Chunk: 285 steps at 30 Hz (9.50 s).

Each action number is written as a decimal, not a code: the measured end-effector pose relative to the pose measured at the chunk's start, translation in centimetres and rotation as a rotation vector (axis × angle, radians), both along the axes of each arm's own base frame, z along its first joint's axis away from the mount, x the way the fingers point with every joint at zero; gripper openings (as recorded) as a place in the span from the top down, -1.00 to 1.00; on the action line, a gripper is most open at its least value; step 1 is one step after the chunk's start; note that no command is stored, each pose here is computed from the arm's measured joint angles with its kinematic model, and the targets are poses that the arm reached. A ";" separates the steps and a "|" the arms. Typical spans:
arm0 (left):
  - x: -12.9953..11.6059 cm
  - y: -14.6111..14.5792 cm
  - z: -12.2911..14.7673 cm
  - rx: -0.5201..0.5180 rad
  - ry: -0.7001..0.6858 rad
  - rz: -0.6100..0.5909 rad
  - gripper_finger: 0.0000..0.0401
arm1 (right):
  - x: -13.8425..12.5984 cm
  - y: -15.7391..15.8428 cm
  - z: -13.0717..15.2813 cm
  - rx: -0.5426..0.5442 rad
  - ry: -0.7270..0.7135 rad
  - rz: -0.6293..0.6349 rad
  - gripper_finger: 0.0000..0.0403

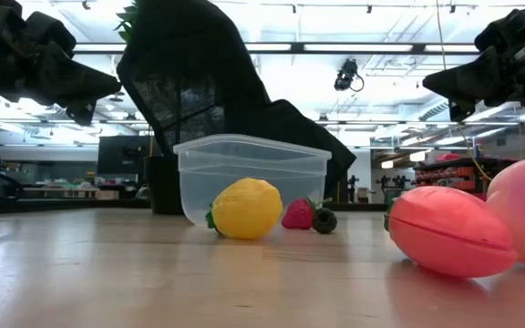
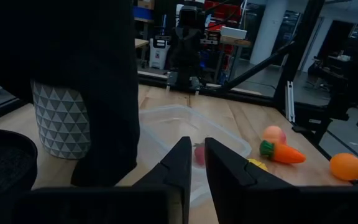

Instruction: Pick and placing Produce into tupperware

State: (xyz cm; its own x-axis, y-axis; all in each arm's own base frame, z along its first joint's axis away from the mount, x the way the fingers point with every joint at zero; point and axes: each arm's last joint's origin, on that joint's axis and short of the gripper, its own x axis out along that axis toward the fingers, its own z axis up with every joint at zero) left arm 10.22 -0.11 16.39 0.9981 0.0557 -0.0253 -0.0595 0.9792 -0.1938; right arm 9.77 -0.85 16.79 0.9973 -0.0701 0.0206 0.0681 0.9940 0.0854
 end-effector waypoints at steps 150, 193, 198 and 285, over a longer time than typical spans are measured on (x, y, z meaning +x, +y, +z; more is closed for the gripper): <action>3.1 -20.9 20.7 0.178 0.431 -0.001 0.90 | 25.2 25.2 10.7 -0.135 0.945 0.811 0.22; 2.7 -21.0 20.6 0.177 0.440 -0.011 0.87 | 28.4 27.4 11.7 -0.559 1.170 0.866 -0.71; 2.6 -21.0 20.6 0.180 0.440 -0.015 0.93 | 28.1 27.7 11.4 -0.535 1.179 0.909 -0.71; 2.3 -21.2 20.5 0.181 0.446 -0.030 0.93 | 29.4 31.3 -1.8 -0.595 1.200 0.993 -0.29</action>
State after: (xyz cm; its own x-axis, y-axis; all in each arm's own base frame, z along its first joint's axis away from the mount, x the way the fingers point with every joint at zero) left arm 12.54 -21.34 36.93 0.8936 0.0697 -0.4435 -0.0691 0.9975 0.0176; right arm 39.16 30.45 14.96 0.1147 0.2945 -0.9488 -0.8247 0.5607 0.0743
